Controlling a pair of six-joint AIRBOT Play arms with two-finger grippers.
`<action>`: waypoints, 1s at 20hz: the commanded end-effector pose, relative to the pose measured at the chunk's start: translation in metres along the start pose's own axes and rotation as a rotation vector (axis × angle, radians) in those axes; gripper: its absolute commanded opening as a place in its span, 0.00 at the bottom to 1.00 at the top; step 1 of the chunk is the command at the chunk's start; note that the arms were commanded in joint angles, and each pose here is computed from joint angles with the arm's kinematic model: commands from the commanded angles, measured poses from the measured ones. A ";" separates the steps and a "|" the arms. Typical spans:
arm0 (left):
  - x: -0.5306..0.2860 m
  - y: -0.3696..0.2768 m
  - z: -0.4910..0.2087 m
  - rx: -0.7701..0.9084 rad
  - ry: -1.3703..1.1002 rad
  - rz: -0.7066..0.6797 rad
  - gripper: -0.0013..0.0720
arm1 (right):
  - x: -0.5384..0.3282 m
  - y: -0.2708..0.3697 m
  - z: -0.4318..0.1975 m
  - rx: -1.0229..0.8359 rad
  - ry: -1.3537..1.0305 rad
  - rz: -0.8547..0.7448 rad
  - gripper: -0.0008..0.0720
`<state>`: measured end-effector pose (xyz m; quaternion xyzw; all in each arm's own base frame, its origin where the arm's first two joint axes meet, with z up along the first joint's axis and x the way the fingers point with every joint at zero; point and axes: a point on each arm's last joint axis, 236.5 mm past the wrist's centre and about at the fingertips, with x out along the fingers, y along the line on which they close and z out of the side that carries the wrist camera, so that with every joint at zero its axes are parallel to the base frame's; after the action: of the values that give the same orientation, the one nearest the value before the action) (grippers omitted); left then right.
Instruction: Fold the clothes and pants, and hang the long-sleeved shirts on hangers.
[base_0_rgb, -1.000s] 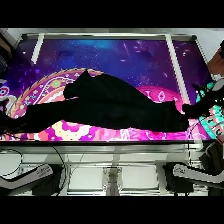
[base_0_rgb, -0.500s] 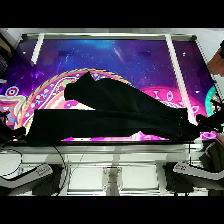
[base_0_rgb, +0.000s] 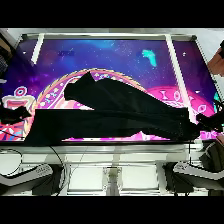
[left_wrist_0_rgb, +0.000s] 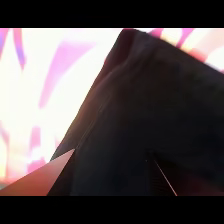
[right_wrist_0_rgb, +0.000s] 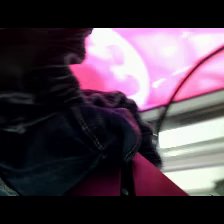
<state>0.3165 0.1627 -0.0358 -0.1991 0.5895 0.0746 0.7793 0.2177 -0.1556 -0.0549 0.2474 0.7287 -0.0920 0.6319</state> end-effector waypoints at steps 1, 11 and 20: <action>0.029 -0.030 0.042 0.011 -0.113 -0.075 0.79 | -0.001 0.021 0.004 -0.003 -0.020 0.088 0.03; 0.061 -0.017 0.050 0.032 -0.049 0.008 0.81 | -0.002 0.025 0.000 -0.019 0.000 0.107 0.03; 0.057 -0.021 0.045 0.086 0.004 0.028 0.81 | -0.002 0.025 0.001 -0.019 -0.004 0.106 0.03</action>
<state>0.3844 0.1585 -0.0725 -0.1643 0.5844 0.0649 0.7920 0.2298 -0.1345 -0.0493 0.2795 0.7149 -0.0514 0.6389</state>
